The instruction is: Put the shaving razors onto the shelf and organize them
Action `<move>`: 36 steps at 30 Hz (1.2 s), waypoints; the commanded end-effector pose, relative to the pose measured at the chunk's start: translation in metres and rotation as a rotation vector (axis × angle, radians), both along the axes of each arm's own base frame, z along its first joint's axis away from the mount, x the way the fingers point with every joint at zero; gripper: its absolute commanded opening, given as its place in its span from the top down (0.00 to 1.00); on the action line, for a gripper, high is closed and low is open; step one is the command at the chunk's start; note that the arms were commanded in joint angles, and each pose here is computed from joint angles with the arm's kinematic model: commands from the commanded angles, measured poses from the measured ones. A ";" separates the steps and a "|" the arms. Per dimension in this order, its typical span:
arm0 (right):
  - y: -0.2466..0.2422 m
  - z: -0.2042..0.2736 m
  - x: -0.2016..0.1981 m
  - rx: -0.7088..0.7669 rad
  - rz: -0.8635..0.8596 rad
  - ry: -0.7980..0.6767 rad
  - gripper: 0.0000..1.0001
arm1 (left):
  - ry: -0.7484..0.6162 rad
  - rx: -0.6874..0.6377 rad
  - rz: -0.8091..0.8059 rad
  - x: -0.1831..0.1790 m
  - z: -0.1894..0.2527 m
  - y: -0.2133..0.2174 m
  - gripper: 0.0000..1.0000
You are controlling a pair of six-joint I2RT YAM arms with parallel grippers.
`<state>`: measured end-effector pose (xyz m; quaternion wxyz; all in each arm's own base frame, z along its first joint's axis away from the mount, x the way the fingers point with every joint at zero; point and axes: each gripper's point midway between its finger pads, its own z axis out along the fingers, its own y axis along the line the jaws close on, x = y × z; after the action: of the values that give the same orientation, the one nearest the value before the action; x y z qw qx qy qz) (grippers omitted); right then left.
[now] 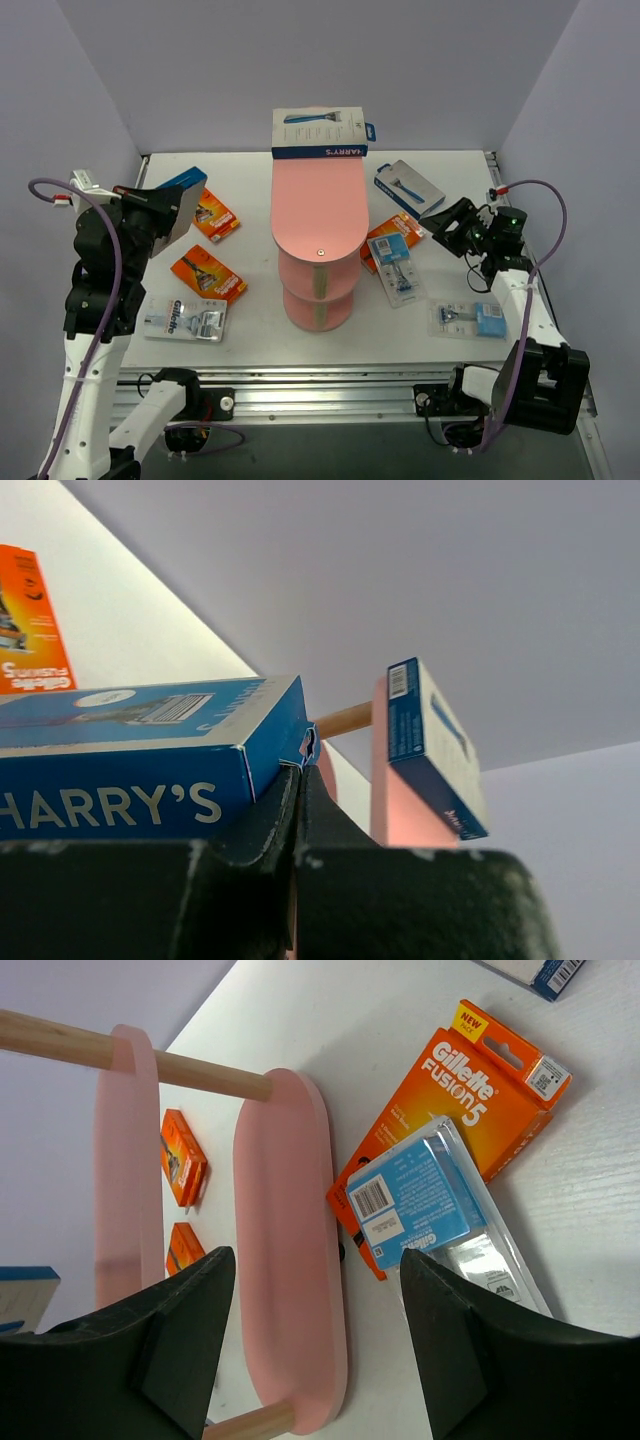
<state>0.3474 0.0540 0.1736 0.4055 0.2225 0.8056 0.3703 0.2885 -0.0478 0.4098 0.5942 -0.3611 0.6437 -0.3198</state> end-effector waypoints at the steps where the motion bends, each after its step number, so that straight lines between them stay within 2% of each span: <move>1: 0.003 0.012 -0.006 -0.009 0.004 -0.029 0.37 | -0.147 -0.088 -0.040 0.001 0.058 -0.009 0.98; 8: 0.004 0.016 -0.010 -0.006 0.006 -0.035 0.37 | -0.201 -0.108 -0.086 0.006 0.091 -0.026 0.98; 18: 0.006 0.023 -0.012 -0.003 0.012 -0.046 0.37 | -0.244 -0.083 -0.144 0.013 0.125 -0.073 0.98; 36: 0.003 0.015 -0.010 0.000 0.008 -0.030 0.37 | -0.277 -0.048 -0.265 -0.007 0.142 -0.158 0.98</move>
<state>0.3368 0.0557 0.1833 0.4088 0.2225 0.8044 0.3693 0.2942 -0.2133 0.5005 0.5862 -0.2331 0.6490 -0.4252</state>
